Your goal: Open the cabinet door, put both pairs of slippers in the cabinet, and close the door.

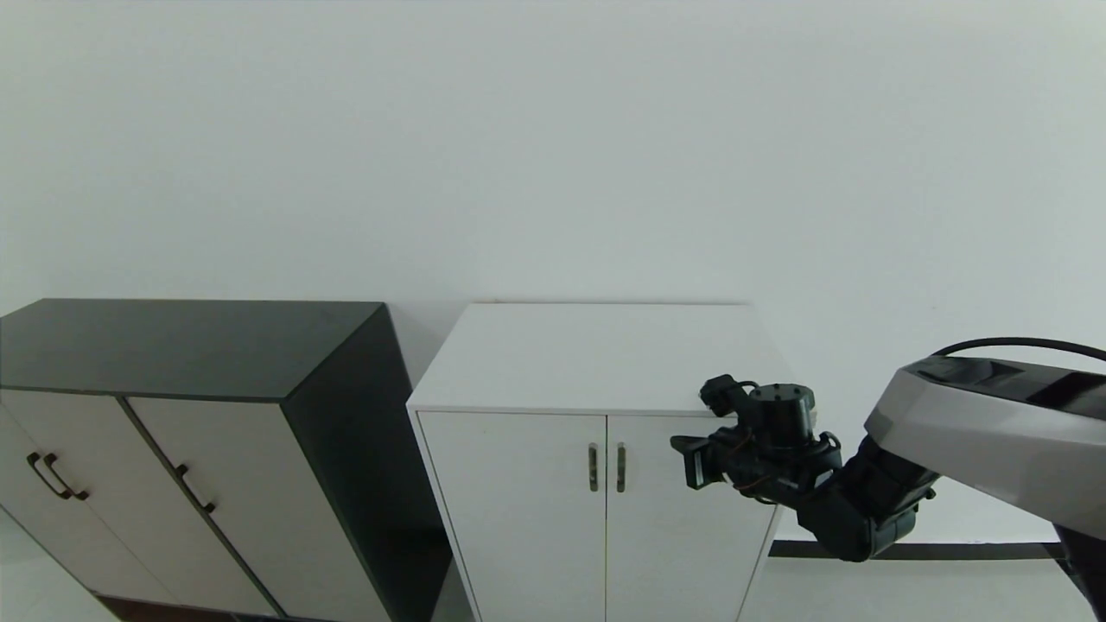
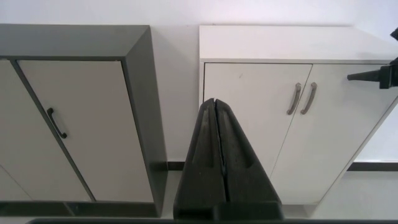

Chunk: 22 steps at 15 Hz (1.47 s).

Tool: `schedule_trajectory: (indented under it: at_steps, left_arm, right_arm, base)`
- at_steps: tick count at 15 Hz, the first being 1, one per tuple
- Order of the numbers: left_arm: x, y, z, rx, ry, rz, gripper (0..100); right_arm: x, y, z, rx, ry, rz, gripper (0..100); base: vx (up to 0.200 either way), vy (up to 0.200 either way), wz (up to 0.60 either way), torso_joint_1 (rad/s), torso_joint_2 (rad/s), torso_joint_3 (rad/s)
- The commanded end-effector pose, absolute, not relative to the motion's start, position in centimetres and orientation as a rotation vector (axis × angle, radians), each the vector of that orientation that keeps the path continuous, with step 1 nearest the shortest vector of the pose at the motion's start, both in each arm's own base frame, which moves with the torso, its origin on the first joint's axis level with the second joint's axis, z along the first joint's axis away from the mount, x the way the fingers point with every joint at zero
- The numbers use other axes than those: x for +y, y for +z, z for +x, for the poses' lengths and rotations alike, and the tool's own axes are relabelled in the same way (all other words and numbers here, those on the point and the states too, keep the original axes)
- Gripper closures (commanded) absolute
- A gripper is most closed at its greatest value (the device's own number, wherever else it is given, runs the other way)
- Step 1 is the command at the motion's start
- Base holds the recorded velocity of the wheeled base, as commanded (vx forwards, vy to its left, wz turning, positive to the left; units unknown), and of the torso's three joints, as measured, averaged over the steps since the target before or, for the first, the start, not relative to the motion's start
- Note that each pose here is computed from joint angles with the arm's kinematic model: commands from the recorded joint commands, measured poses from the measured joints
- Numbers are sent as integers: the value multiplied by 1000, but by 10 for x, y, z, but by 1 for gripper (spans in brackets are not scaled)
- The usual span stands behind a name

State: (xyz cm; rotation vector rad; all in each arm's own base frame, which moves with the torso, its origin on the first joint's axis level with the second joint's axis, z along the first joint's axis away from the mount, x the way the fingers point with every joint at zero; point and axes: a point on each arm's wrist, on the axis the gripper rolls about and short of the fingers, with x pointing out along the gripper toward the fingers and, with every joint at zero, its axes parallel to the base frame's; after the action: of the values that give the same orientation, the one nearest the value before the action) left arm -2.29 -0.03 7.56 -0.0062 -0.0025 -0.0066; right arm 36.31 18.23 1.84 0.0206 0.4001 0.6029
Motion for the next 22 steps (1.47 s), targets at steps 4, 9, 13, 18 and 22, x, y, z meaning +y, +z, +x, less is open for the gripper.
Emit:
schedule_trajectory:
  at_steps: [4,9,13,18,22]
  left_arm:
    - [0,76,-23,-2,-9,-3,100]
    - [0,76,-23,-2,-8,-6,100]
    - [0,76,-23,-2,-6,-6,100]
    - [0,76,-23,-2,-8,-6,100]
    - [0,76,-23,-2,-9,-5,100]
  right_arm:
    - [170,72,286,344,667,23,100]
    - [103,105,190,305,474,7,100]
    - [55,99,144,344,310,-70,100]
    - [24,106,83,390,196,-100,100]
    - [8,98,29,340,240,-89,100]
  base:
    - [0,0,0,0,0,0]
    - [0,0,0,0,0,0]
    - [0,0,0,0,0,0]
    - [0,0,0,0,0,0]
    - [0,0,0,0,0,0]
